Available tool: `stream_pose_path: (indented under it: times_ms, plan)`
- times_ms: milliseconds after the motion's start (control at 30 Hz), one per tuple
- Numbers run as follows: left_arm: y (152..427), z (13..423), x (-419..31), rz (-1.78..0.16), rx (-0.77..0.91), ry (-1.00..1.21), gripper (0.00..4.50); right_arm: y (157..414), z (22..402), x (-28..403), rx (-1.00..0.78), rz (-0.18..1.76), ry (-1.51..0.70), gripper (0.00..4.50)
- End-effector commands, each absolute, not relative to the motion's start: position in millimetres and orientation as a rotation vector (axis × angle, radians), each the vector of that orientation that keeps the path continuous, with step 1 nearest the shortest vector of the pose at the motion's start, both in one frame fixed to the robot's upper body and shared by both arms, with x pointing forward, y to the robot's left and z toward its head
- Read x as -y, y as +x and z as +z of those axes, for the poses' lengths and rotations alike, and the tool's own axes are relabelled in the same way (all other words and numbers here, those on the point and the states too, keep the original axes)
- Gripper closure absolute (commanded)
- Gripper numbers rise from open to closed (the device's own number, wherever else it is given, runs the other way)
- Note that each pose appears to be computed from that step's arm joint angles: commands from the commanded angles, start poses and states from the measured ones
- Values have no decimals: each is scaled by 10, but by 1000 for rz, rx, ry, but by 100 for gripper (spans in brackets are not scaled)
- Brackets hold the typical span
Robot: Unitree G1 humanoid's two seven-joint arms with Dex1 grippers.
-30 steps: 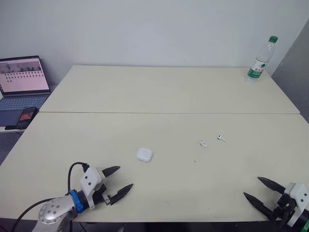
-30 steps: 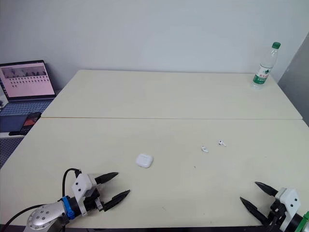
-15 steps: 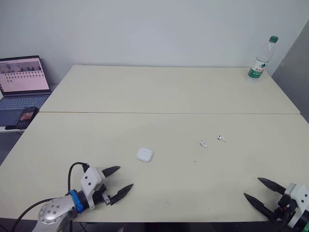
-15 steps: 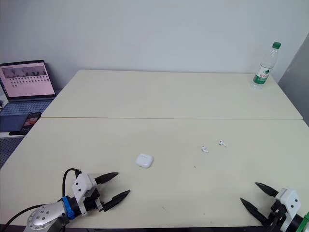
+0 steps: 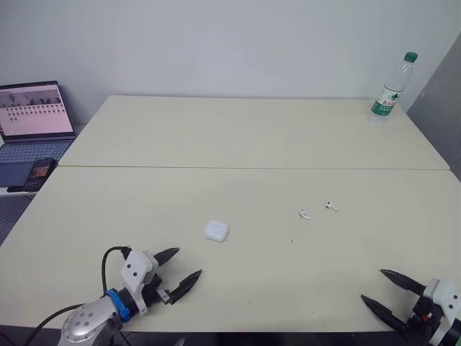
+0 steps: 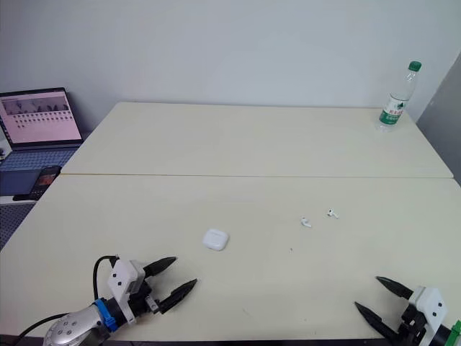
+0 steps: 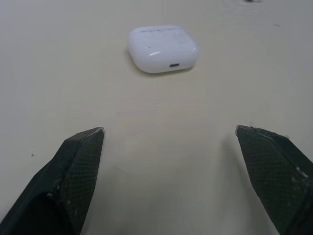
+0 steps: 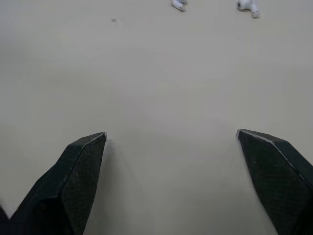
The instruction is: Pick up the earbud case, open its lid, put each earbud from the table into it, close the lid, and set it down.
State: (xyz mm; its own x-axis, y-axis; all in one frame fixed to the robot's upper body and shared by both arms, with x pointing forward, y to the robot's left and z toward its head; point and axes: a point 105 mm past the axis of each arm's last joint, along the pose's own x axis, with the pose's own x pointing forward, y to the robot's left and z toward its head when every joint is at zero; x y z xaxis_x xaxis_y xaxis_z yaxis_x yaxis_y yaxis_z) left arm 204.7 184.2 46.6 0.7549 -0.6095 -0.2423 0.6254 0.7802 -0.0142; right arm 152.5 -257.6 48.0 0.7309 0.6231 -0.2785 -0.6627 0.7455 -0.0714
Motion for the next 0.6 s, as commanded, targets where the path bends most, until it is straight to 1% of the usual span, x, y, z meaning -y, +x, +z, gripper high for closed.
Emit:
stream_pose_path:
  times_ms: [33, 133, 300, 600]
  plan:
    - [2164, 578, -1697, -632, -197, 114, 0, 1588, 724, 2349, -147, 767, -176, 2]
    - [2282, 637, -1551, -617, -181, 110, 0, 1608, 813, 2242, -124, 794, -180, 2]
    - [2439, 625, -1468, -547, -195, 103, 0, 1619, 967, 2094, -89, 846, -187, 2]
    - [2457, 610, -1240, -562, -212, 45, 0, 1581, 1216, 1886, -52, 913, -182, 2]
